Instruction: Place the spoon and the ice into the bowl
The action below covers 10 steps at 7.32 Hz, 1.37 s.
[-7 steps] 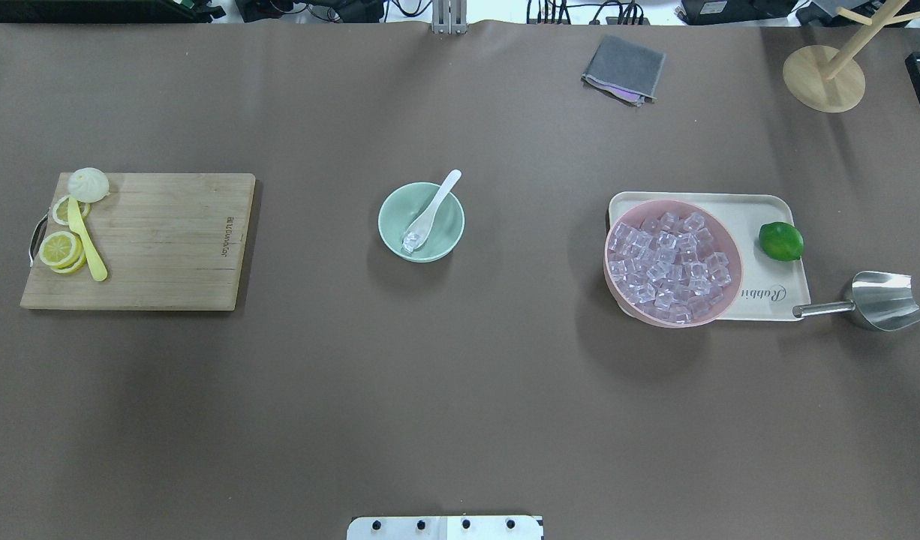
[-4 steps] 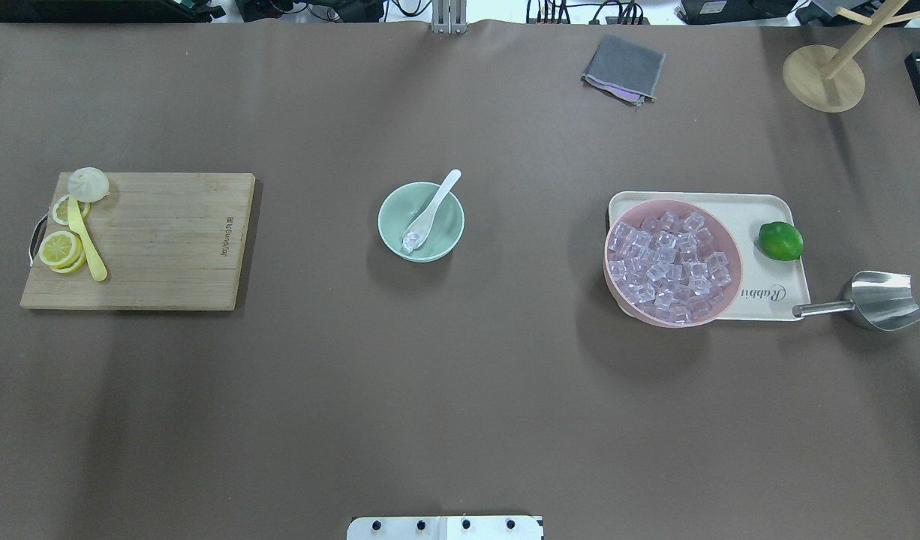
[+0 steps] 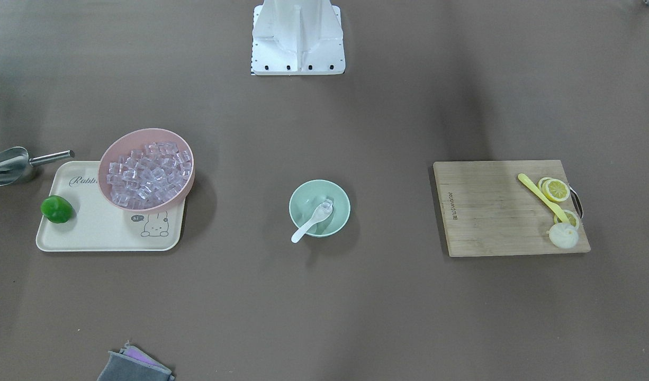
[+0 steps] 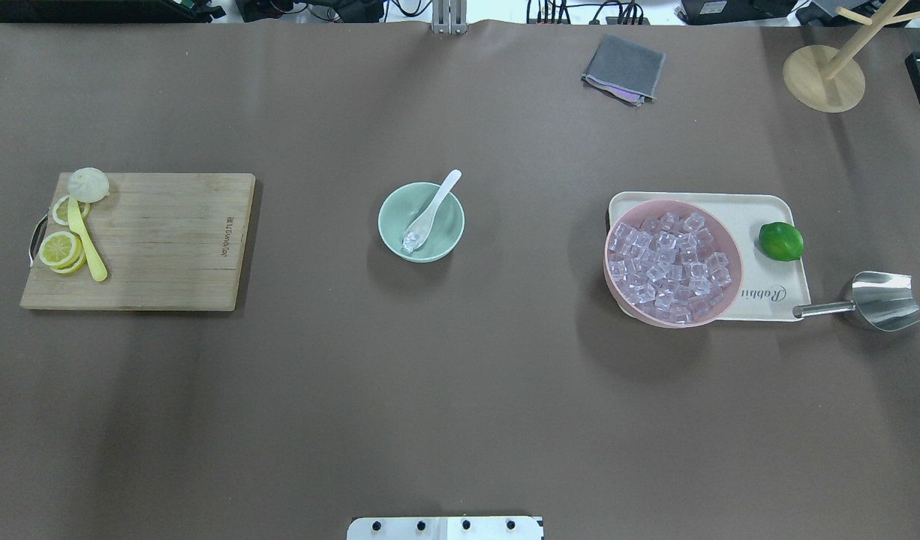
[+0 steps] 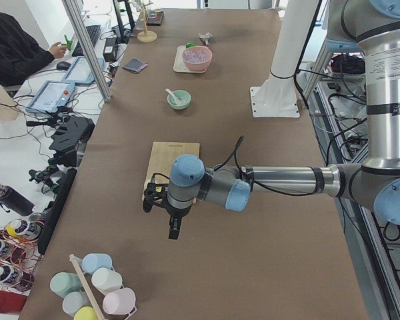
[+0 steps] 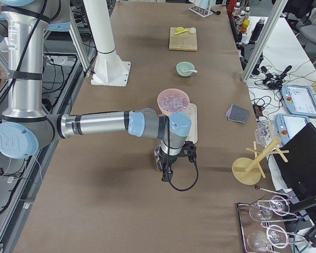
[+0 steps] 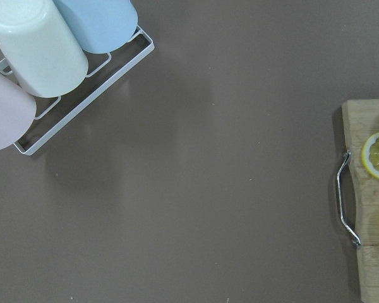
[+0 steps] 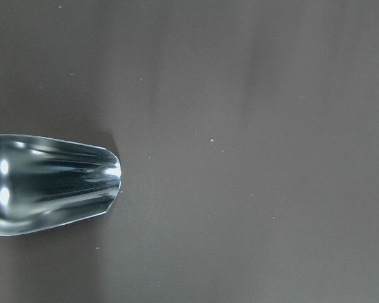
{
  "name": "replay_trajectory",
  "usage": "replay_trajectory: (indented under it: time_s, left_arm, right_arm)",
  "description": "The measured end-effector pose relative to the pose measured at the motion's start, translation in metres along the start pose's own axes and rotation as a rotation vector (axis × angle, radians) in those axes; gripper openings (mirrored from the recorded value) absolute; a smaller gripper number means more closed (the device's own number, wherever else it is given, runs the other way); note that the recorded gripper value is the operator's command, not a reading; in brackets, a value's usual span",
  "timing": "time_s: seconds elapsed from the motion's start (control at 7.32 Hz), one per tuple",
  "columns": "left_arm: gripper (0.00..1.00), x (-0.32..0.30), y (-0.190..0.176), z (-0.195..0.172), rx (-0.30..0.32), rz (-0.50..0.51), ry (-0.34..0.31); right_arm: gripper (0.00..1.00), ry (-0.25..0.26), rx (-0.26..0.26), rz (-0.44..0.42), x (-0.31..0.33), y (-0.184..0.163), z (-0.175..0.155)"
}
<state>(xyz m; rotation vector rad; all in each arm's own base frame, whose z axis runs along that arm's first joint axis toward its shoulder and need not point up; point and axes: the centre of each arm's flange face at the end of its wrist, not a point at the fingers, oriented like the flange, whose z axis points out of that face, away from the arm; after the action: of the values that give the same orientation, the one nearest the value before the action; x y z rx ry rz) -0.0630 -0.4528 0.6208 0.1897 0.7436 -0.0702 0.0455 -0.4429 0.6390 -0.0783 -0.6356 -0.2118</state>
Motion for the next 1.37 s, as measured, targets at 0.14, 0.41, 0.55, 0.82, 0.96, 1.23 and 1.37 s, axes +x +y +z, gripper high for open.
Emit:
replay_trajectory:
  time_s: [0.14,0.41,0.55,0.82,0.96,1.23,1.37]
  left_arm:
    - [0.98,0.004,-0.005,-0.003,-0.012,-0.01,-0.002]
    - [0.98,0.004,-0.006,-0.002,-0.023,-0.02,-0.005]
    - [0.98,0.003,-0.006,-0.002,-0.024,-0.022,-0.008]
    - [0.98,0.002,-0.006,-0.001,-0.025,-0.027,-0.012]
    - [0.98,0.0,-0.005,0.001,-0.028,-0.03,-0.013]
    - [0.98,-0.003,-0.005,0.004,-0.034,-0.036,-0.016]
    - [0.98,-0.003,-0.006,0.004,-0.034,-0.037,-0.016]
  right_arm:
    - [1.0,0.0,0.007,-0.002,0.006,-0.002,0.008]
    - [1.0,0.002,0.02,-0.003,0.012,-0.003,0.012]
    - [1.0,0.002,0.026,0.003,0.014,-0.003,0.01]
    - [1.0,0.002,0.038,0.015,0.019,-0.002,0.006]
    - [1.0,0.001,0.042,0.019,0.02,-0.001,0.004]
    - [1.0,0.001,0.048,0.021,0.021,-0.001,0.002]
    - [1.0,0.001,0.051,0.019,0.02,-0.002,0.0]
